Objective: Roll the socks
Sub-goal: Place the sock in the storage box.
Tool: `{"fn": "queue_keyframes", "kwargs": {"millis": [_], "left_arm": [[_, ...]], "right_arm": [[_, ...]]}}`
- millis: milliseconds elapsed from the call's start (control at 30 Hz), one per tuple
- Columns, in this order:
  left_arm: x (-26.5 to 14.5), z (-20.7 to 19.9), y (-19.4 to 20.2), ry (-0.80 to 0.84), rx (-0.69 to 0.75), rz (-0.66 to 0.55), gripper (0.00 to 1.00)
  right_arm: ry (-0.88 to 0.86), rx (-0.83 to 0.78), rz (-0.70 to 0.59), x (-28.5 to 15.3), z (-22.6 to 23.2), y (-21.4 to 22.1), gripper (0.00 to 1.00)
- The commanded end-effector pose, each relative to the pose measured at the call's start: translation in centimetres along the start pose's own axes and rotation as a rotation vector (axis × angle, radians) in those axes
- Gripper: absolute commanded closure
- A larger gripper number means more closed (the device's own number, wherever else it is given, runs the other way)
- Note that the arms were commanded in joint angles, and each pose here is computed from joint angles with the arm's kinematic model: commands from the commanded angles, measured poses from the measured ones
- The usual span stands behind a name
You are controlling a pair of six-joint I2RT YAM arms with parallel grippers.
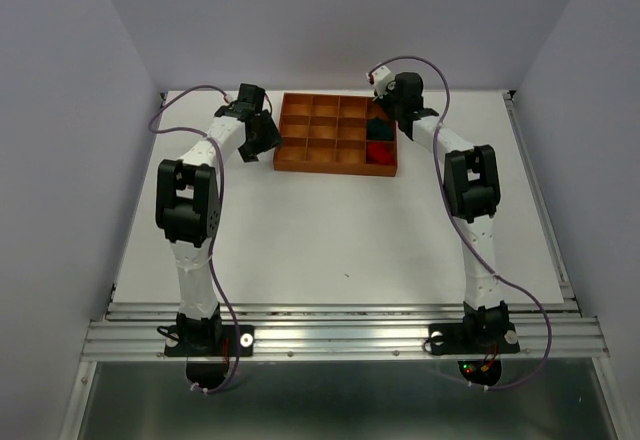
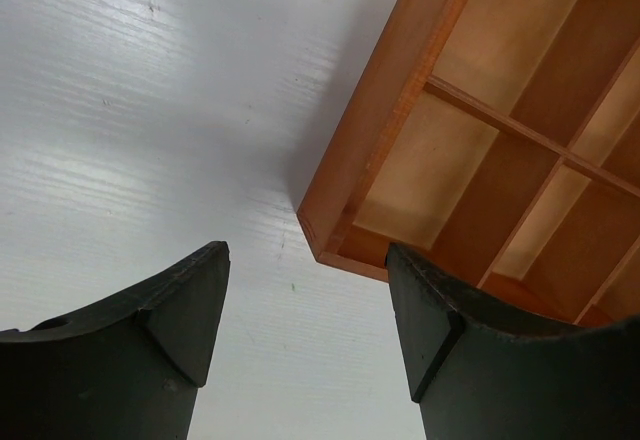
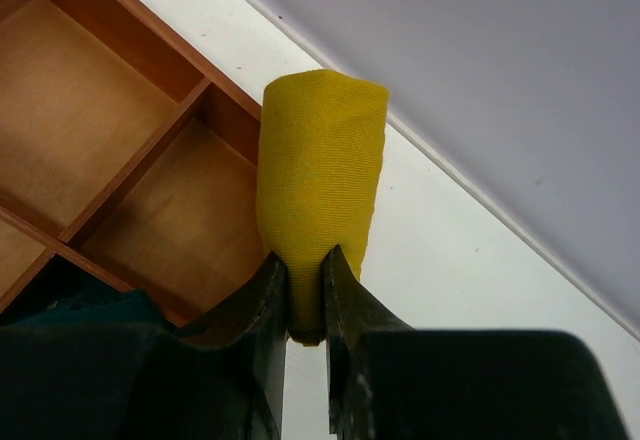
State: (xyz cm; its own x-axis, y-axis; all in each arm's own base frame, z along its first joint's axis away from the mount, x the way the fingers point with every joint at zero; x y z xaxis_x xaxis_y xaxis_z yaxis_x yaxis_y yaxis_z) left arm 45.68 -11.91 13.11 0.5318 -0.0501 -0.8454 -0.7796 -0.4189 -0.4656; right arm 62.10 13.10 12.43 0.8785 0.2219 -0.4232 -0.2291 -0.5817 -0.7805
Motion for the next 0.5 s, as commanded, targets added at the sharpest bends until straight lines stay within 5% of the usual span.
{"fn": "queue_keyframes", "kwargs": {"millis": [0,467], "left_arm": [[-0.2,-0.5,-1.4,0.023,0.019,-0.026,0.25],[1.6,-0.3,-0.9,0.020,0.060,-0.001,0.30]], "right_arm": [[-0.124,0.005,0.062,0.5,2.4,2.0,0.99],[-0.209,0.038,0.200,1.0,4.7,5.4,0.99]]}}
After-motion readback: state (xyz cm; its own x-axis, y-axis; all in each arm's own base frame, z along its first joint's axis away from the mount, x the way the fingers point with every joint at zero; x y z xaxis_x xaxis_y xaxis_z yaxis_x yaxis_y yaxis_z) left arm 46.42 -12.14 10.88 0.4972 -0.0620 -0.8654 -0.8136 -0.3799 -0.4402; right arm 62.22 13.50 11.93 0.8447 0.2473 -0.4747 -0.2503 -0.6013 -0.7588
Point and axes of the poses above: each gripper's point midway between its finger pads, its own x axis out along the fingers, its own z axis along the line the jaws close on, y = z × x, the point moved 5 cm from there along -x, back along the fingers, and after that the axes turned 1 degree about x, right-handed, at the moved point
